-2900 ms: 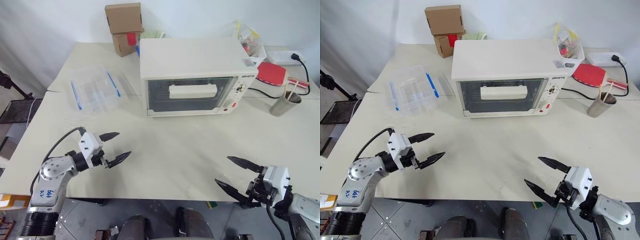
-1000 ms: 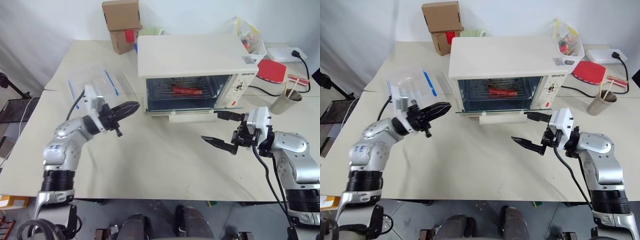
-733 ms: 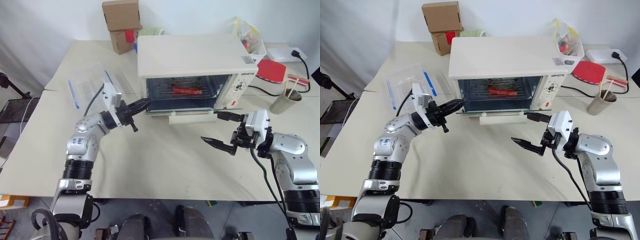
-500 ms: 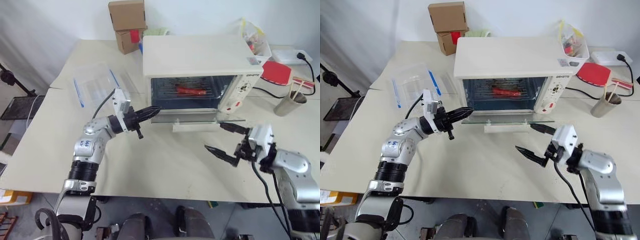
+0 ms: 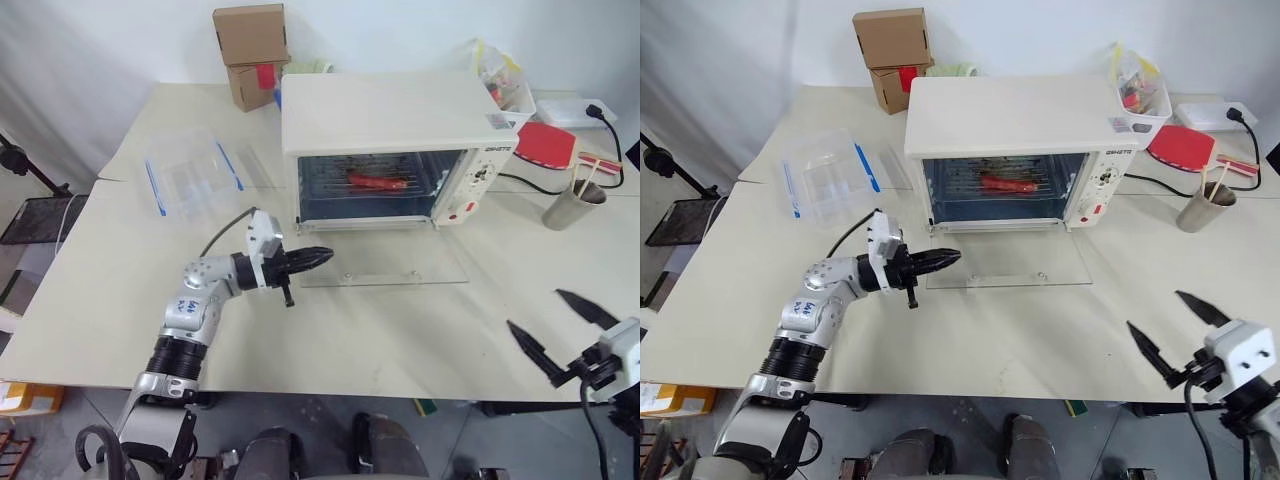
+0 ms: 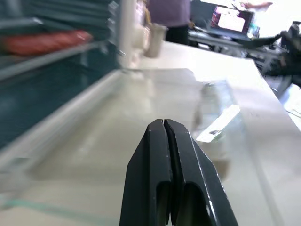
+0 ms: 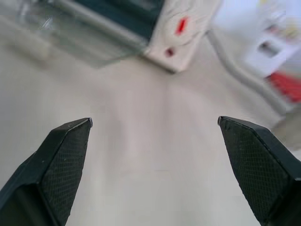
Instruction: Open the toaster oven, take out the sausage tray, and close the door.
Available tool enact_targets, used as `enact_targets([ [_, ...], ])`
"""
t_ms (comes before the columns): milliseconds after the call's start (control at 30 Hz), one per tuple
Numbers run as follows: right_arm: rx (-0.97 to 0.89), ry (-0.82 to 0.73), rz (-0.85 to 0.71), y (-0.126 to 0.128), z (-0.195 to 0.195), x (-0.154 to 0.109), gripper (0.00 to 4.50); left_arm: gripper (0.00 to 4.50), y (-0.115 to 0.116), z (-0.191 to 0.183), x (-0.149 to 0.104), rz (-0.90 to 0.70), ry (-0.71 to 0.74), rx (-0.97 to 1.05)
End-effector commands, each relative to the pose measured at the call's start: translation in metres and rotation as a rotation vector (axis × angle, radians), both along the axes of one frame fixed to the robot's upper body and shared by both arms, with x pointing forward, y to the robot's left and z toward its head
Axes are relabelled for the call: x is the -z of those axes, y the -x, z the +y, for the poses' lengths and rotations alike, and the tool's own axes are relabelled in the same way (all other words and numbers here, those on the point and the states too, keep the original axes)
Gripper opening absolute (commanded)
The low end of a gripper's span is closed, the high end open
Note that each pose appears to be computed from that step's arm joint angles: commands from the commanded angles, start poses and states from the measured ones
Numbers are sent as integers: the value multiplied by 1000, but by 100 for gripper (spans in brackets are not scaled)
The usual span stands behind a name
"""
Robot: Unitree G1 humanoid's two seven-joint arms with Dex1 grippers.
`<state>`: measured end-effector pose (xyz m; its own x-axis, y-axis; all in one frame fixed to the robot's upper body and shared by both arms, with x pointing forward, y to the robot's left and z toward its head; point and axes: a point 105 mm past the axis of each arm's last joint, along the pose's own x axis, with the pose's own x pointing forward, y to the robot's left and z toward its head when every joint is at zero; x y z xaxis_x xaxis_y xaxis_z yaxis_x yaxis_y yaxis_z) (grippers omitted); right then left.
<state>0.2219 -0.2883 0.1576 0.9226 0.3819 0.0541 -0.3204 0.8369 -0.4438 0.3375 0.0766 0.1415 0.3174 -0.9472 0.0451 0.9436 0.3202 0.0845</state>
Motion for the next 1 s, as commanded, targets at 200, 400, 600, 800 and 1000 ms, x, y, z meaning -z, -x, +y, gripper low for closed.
enact_targets([
  [200,-224,156,-75,-52,85,-47,450,3,10,14,4,-75,12,-119],
  [400,-331,201,-169,-83,152,-55,450,150,28,32,-14,-144,86,-182],
  [600,-272,430,-339,-129,193,-54,450,314,40,60,-23,-108,147,-328],
  [800,-267,556,-434,-162,223,-53,450,372,49,64,-23,-97,139,-366],
  [1000,-255,612,-449,-180,231,-48,291,374,53,67,-20,-98,139,-391],
])
